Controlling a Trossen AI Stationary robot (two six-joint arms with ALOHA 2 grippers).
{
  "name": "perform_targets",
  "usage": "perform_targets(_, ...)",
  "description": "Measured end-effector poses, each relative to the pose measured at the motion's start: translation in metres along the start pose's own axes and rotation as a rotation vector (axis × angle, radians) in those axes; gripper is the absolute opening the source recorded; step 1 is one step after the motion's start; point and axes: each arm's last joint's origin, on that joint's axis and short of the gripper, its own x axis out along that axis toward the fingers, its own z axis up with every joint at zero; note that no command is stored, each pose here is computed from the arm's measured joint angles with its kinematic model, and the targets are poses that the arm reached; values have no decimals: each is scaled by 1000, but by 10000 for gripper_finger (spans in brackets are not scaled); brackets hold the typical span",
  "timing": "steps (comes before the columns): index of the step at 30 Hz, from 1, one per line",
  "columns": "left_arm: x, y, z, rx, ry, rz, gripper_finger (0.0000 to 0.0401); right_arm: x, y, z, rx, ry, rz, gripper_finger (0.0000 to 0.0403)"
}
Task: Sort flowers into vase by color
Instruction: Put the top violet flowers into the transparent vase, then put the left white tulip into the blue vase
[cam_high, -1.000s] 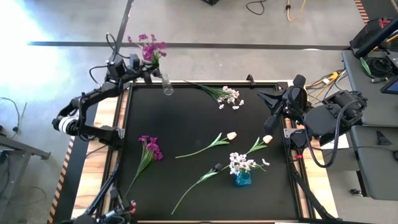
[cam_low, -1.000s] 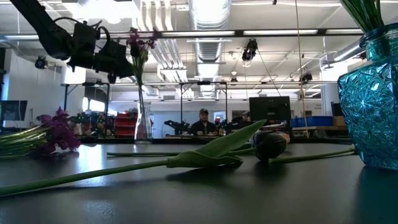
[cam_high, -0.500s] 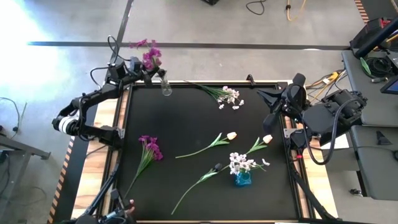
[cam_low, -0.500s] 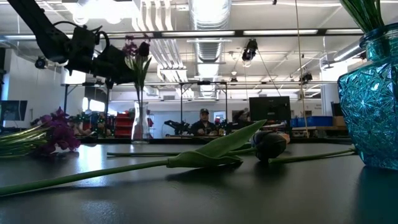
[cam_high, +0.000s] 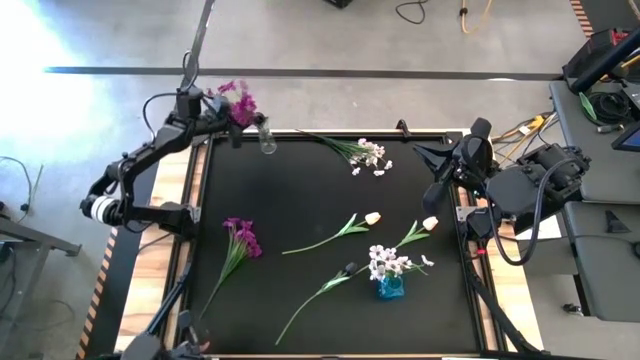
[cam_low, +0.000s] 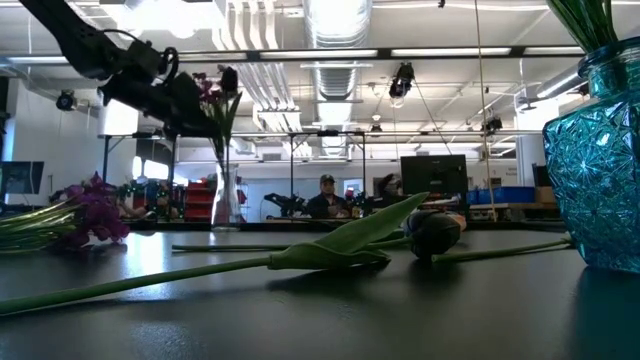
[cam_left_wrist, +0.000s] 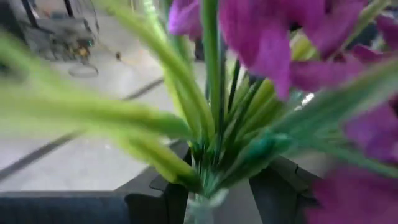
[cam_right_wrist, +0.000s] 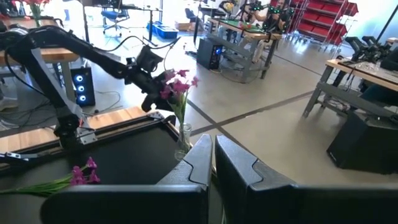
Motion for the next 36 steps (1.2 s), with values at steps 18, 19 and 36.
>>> perform_targets(18, -28, -18, 6, -72, 336, 14, 135, 1, -1, 0, -18, 1, -5, 13)
perform_targets(19, -31, -20, 7, -74, 336, 14, 135, 2, -1, 0, -16, 2, -10, 13)
perform_targets(36, -102, -108, 34, -175, 158, -97, 106, 36, -8, -6, -28, 151, 153, 13)
